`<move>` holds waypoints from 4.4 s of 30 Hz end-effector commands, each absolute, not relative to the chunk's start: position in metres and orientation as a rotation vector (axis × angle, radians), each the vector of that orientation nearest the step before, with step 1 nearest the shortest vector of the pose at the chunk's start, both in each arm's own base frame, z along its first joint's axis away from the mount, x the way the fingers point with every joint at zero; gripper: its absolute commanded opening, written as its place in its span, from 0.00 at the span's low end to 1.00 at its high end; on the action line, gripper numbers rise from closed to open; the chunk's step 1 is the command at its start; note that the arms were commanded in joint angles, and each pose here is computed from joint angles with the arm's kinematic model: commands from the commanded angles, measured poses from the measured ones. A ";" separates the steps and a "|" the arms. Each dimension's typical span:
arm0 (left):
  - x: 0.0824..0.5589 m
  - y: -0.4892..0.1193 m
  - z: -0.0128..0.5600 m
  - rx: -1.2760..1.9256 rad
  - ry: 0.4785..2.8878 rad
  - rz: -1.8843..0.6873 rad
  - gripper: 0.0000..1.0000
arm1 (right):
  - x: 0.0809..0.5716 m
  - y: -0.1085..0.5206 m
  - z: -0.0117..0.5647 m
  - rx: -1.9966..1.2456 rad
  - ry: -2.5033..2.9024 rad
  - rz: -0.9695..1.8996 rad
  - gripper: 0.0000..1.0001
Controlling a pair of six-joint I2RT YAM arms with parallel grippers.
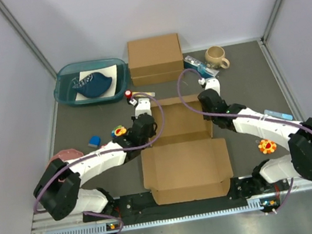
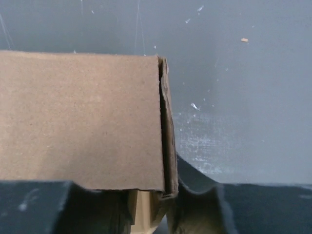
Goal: Fold the paper box
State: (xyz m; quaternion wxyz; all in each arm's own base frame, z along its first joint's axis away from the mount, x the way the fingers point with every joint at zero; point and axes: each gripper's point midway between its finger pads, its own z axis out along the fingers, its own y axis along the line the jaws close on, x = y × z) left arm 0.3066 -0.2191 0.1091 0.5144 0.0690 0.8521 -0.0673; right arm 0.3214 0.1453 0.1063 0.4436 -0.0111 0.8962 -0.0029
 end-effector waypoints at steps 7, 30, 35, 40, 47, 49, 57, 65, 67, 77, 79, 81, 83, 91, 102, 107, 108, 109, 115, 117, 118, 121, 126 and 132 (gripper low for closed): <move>0.316 -0.238 0.136 0.117 1.997 -0.213 0.00 | 0.310 0.155 0.127 -0.073 2.235 0.069 0.36; 0.332 -0.242 0.221 -0.011 1.433 -0.445 0.03 | 0.336 0.140 0.186 0.089 1.721 0.119 0.00; 0.336 -0.238 0.230 0.008 1.290 -0.406 0.10 | 0.347 0.143 0.202 0.105 1.583 0.137 0.00; 0.350 -0.243 0.209 0.010 1.331 -0.340 0.11 | 0.358 0.151 0.183 0.085 1.594 0.113 0.00; 0.348 -0.239 0.153 0.003 1.492 -0.305 0.00 | 0.342 0.144 0.132 0.126 1.731 0.091 0.01; 0.348 -0.235 0.142 0.010 1.519 -0.271 0.00 | 0.335 0.139 0.123 0.122 1.776 0.075 0.10; 0.347 -0.227 0.129 0.070 1.548 -0.159 0.00 | 0.310 0.132 0.115 0.104 1.910 0.079 0.56; 0.348 -0.218 0.131 0.020 1.558 -0.053 0.00 | 0.274 0.149 0.144 -0.060 2.017 0.246 0.75; 0.350 -0.218 0.132 0.035 1.559 -0.017 0.00 | 0.264 0.156 0.152 -0.115 2.015 0.313 0.86; 0.352 -0.219 0.133 0.042 1.546 0.007 0.00 | 0.234 0.171 0.224 -0.165 1.864 0.582 0.87; 0.351 -0.218 0.131 0.036 1.551 0.006 0.00 | 0.236 0.165 0.235 -0.109 1.828 0.580 0.86; 0.349 -0.217 0.128 0.042 1.557 0.004 0.00 | 0.242 0.154 0.246 -0.022 1.790 0.555 0.86; 0.348 -0.216 0.125 0.044 1.563 -0.002 0.00 | 0.253 0.144 0.251 0.051 1.775 0.532 0.86; 0.346 -0.216 0.118 0.058 1.577 -0.004 0.00 | 0.309 0.146 0.263 0.181 1.735 0.706 0.84; 0.343 -0.217 0.116 0.082 1.604 -0.010 0.01 | 0.332 0.159 0.200 0.173 1.872 0.725 0.75; 0.338 -0.225 0.113 0.143 1.643 -0.052 0.34 | 0.330 0.155 0.182 0.175 1.897 0.692 0.71; 0.335 -0.224 0.107 0.166 1.669 -0.043 0.47 | 0.329 0.154 0.178 0.173 1.905 0.682 0.70; 0.334 -0.226 0.108 0.163 1.673 -0.060 0.52 | 0.329 0.153 0.174 0.170 1.913 0.670 0.69; 0.321 -0.218 0.115 0.193 1.697 -0.061 0.68 | 0.328 0.149 0.167 0.168 1.923 0.640 0.66; 0.312 -0.229 0.123 0.258 1.696 -0.128 0.70 | 0.327 0.147 0.165 0.166 1.929 0.627 0.66; 0.307 -0.232 0.123 0.292 1.702 -0.134 0.71 | 0.327 0.145 0.165 0.165 1.929 0.613 0.66; 0.291 -0.238 0.131 0.357 1.718 -0.188 0.73 | 0.325 0.141 0.163 0.154 1.929 0.588 0.66; 0.263 -0.242 0.165 0.401 1.730 -0.363 0.73 | 0.320 0.138 0.157 0.141 1.945 0.569 0.66; 0.238 -0.261 0.202 0.444 1.731 -0.586 0.71 | 0.315 0.137 0.150 0.147 1.964 0.568 0.66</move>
